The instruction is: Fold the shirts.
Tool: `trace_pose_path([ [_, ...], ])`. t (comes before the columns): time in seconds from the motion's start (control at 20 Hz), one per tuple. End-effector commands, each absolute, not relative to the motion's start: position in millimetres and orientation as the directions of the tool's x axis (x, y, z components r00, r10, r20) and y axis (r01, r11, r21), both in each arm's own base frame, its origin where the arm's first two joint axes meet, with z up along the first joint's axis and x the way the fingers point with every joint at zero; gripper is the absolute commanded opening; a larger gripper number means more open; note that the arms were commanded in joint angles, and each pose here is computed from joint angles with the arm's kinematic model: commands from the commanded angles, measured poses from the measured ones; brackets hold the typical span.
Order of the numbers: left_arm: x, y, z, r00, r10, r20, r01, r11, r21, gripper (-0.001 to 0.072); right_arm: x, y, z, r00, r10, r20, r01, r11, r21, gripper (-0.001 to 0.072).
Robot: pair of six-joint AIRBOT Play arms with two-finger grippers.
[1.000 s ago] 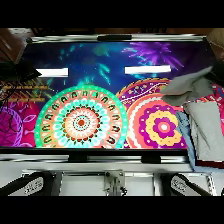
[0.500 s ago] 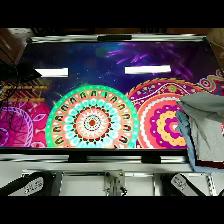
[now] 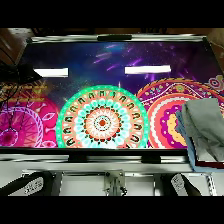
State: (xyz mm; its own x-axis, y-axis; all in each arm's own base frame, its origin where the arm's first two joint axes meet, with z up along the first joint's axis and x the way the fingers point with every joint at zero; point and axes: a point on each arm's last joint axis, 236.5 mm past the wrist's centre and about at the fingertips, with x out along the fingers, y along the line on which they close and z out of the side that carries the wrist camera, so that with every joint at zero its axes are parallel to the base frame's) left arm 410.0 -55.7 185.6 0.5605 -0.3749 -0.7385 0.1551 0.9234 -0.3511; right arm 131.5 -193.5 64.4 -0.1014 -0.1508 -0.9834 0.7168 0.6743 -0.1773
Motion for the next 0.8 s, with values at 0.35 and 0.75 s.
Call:
trace_pose_path([
  [0.35,417.0,-62.1,188.9,0.582,-0.378,-0.720,0.194,0.924,-0.329,0.0029,241.9,-214.7,125.8,0.434,-0.275,-0.858,0.652,0.753,0.088,0.0630],
  [0.75,401.2,-78.9,94.8,0.325,0.013,-0.946,0.200,0.976,0.082,0.0720,369.4,53.6,114.4,0.434,0.219,-0.874,0.016,0.968,0.251,0.0598],
])
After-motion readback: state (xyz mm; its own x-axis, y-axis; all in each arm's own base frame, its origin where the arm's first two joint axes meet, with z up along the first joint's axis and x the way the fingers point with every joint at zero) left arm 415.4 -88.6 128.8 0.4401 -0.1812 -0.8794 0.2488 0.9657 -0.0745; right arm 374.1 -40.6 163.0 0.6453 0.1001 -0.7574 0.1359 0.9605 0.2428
